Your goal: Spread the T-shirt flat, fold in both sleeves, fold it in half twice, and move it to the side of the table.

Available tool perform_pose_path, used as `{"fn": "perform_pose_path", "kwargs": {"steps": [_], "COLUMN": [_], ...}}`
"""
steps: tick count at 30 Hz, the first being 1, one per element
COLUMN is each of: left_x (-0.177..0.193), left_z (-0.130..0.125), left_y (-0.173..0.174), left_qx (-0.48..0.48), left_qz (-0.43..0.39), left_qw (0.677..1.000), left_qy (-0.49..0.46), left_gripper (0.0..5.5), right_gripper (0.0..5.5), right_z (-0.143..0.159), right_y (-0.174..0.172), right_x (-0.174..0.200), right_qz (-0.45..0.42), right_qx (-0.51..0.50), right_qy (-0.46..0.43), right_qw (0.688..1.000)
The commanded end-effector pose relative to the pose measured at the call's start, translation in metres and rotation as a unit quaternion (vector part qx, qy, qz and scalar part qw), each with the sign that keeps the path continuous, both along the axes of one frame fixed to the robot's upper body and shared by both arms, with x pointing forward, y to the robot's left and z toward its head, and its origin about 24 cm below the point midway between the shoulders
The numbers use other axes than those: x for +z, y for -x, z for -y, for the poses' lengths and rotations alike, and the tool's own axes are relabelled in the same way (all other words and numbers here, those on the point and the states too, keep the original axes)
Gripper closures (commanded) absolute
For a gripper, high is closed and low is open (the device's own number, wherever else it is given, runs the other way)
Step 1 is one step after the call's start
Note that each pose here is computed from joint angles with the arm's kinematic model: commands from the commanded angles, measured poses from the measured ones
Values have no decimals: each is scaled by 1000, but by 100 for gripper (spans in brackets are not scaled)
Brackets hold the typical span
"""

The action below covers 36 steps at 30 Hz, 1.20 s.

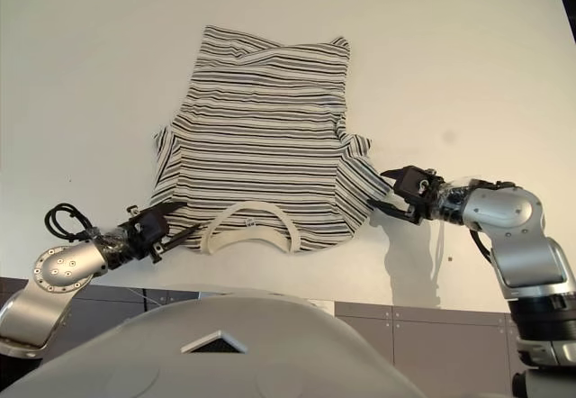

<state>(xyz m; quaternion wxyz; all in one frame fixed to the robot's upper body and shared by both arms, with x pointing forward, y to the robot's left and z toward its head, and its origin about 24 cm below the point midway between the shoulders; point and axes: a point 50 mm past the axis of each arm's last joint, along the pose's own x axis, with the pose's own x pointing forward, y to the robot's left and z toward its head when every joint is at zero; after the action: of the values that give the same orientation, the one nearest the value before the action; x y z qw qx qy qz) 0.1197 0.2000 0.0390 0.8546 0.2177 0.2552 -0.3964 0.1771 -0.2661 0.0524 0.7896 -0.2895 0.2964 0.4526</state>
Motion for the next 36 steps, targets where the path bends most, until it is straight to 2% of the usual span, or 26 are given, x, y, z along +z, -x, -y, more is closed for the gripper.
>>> {"fn": "perform_pose_path", "kwargs": {"steps": [1,3,4,7,10,12,15,20,22,25,28,32,34,36], "left_x": [70,80,69,28,3,-13,-27,-24,-13,9,39,65,71,67], "left_z": [-16,-26,-32,-34,-30,-31,-48,-79,-90,-74,-70,-69,-52,-23], "left_y": [-51,-66,-70,-69,-81,-79,-70,-67,-68,-85,-109,-102,-100,-94], "left_qx": [144,154,145,63,36,22,8,-28,-24,27,98,77,49,13], "left_qz": [142,155,140,77,59,40,18,20,36,103,155,154,158,140], "left_qw": [974,972,979,993,994,994,986,962,955,975,977,982,985,990], "left_qy": [105,91,39,-57,-84,-104,-168,-270,-293,-196,-107,-72,-49,4], "left_gripper": [308,308,308,308,308,308,308,308,308,308,308,308,308,308], "right_gripper": [264,264,264,264,264,264,264,264,264,264,264,264,264,264], "right_z": [-8,-38,-58,-97,-109,-108,-96,-57,-47,-58,-66,-80,-85,-87], "right_y": [-26,-36,-34,-26,-24,-20,-5,7,5,2,-4,-13,-27,-42], "right_x": [41,61,59,24,-4,-13,-24,-54,-54,-49,-44,-17,3,17], "right_qz": [74,92,80,39,28,21,-15,-43,-38,-30,-17,18,56,87], "right_qx": [-50,-38,-13,13,-11,-8,12,-6,-16,-18,-14,-3,-17,-32], "right_qy": [-94,-187,-205,-193,-163,-141,-100,28,42,8,-8,-108,-153,-172], "right_qw": [992,977,975,980,986,990,995,999,998,999,1000,994,986,981]}}
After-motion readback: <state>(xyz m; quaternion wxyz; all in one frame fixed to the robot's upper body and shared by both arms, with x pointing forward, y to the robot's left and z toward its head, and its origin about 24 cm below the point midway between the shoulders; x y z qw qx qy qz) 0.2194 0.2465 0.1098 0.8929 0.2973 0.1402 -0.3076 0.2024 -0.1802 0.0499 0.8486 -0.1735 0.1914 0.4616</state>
